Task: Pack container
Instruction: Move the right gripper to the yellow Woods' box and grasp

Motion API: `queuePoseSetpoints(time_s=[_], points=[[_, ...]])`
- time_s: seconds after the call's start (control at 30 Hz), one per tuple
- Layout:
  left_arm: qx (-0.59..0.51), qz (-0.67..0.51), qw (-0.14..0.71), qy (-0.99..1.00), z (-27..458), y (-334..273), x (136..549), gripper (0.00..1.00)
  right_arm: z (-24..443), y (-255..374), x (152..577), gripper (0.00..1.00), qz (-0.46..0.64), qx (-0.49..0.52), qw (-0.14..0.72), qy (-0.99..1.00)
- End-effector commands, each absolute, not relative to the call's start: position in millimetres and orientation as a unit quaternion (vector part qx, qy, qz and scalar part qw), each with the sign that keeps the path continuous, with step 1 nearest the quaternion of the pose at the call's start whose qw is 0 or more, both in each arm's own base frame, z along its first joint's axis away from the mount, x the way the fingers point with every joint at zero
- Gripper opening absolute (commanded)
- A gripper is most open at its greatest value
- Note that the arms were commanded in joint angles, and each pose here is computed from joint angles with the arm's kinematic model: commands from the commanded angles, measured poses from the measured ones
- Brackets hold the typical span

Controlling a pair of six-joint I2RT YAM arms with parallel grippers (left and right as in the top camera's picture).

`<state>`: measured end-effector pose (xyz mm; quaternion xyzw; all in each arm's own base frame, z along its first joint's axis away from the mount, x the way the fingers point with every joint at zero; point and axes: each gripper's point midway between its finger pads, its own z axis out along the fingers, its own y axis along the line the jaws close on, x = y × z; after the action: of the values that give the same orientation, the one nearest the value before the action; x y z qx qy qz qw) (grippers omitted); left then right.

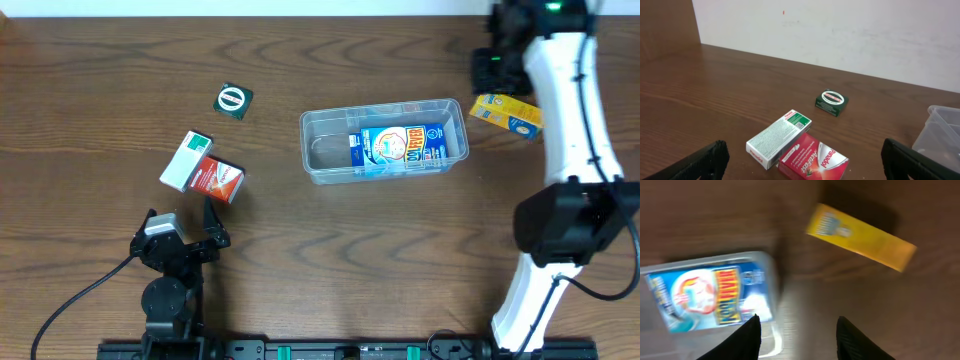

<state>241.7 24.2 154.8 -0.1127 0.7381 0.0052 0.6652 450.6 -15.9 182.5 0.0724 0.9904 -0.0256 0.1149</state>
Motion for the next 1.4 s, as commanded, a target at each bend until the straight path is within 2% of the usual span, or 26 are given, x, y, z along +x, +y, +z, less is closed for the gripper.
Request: queuePoseSetpoints(time_s=[0.0, 0.23, 0.3, 0.37, 0.47, 0.57, 0.63, 0.73, 0.9, 1.07, 1.37], points=[[-0.116, 0.024, 0.645, 0.755, 137, 30, 240, 0.98, 196, -38, 446, 0.47, -0.011, 0.125, 0.126, 0.984], [-0.116, 0.024, 0.645, 0.755, 137, 30, 240, 0.98, 195, -87, 442, 0.48, -0.011, 0.171, 0.128, 0.977], [-0.116, 0.024, 0.645, 0.755, 137, 30, 240, 0.98, 196, -95, 444, 0.48, -0.014, 0.14, 0.136, 0.981], [-0.116, 0.024, 0.645, 0.755, 137, 30, 240, 0.98, 197, -103, 451, 0.54, -0.021, 0.094, 0.151, 0.984], [-0.116, 0.024, 0.645, 0.755, 137, 30, 240, 0.98, 197, -109, 465, 0.58, -0.025, 0.024, 0.178, 0.983], [-0.116, 0.024, 0.645, 0.755, 137, 30, 240, 0.98, 189, -103, 482, 0.68, -0.01, -0.067, 0.203, 0.977], [-0.116, 0.024, 0.645, 0.755, 137, 30, 240, 0.98, 177, -98, 490, 0.72, -0.006, -0.136, 0.211, 0.968], [-0.116, 0.024, 0.645, 0.755, 137, 30, 240, 0.98, 155, -99, 499, 0.76, -0.015, -0.177, 0.211, 0.961], [-0.116, 0.024, 0.645, 0.755, 137, 30, 240, 0.98, 115, -100, 504, 0.81, -0.018, -0.204, 0.207, 0.957], [-0.116, 0.024, 0.645, 0.755, 137, 30, 240, 0.98, 79, -99, 501, 0.91, -0.018, -0.218, 0.203, 0.955], [-0.116, 0.024, 0.645, 0.755, 137, 30, 240, 0.98, 38, -93, 493, 0.95, -0.014, -0.244, 0.204, 0.948]])
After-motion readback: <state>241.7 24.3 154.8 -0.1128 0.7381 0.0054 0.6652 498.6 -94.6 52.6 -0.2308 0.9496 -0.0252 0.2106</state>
